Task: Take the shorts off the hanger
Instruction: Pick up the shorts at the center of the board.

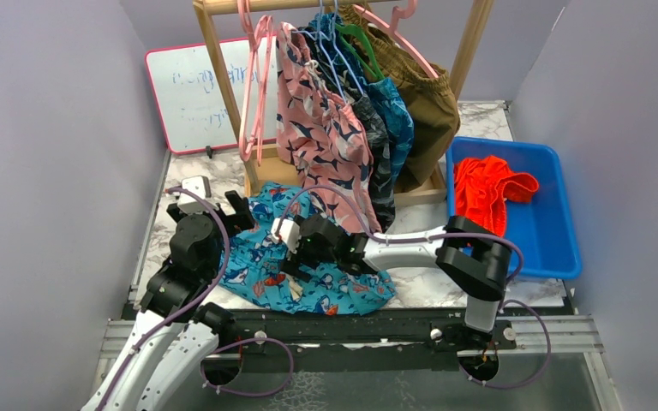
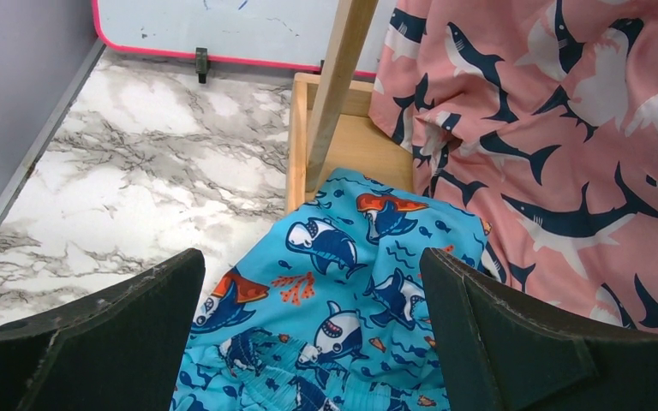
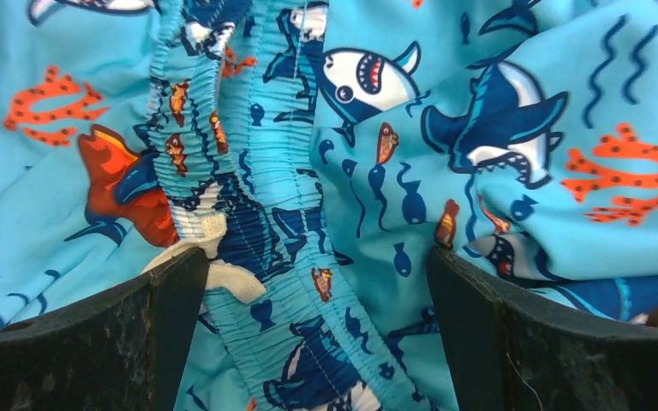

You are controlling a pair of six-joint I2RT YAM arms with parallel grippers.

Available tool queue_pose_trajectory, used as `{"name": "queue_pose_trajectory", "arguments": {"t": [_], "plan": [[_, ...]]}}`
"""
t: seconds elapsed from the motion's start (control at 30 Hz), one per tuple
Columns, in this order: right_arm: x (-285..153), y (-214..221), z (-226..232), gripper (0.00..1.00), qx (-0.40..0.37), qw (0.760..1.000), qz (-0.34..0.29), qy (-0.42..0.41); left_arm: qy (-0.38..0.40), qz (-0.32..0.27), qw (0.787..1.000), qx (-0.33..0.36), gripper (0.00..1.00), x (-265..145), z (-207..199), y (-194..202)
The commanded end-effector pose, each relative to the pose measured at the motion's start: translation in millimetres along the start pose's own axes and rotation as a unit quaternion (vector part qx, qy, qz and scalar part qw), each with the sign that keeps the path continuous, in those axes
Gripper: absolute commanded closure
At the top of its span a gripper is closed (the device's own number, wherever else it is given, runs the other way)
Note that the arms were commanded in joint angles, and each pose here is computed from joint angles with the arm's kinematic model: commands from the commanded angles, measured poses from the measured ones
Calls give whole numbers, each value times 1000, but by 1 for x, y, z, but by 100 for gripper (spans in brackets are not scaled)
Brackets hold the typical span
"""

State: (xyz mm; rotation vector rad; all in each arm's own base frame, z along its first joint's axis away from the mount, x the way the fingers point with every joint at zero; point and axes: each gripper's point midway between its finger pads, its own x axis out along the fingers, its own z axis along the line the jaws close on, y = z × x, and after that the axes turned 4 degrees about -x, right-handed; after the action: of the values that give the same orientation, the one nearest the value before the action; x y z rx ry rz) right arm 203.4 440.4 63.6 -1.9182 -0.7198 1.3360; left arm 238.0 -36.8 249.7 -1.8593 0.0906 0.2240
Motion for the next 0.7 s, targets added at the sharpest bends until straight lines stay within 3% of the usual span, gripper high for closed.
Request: {"name": "queue_pose_trajectory", "arguments": {"t": [0.0,0.17,0.27,0.37,0.53,0.67], "plan": [[21,14,-3,1,13,1000,13,23,6,1,1000,2,1,4,-3,1],[21,46,24,0,20,998,41,-33,7,4,1000,3,1,5,-4,2],[17,69,38,8,19,995,76,-63,10,6,1000,3,1,6,-4,3],[9,80,47,23,24,992,90,-82,11,5,1000,3,1,6,-5,2],[-7,59,51,55,30,994,48,-98,12,7,1000,3,1,7,-5,3],[-14,42,46,97,20,994,46,-100,12,8,1000,3,1,7,-5,4]]}}
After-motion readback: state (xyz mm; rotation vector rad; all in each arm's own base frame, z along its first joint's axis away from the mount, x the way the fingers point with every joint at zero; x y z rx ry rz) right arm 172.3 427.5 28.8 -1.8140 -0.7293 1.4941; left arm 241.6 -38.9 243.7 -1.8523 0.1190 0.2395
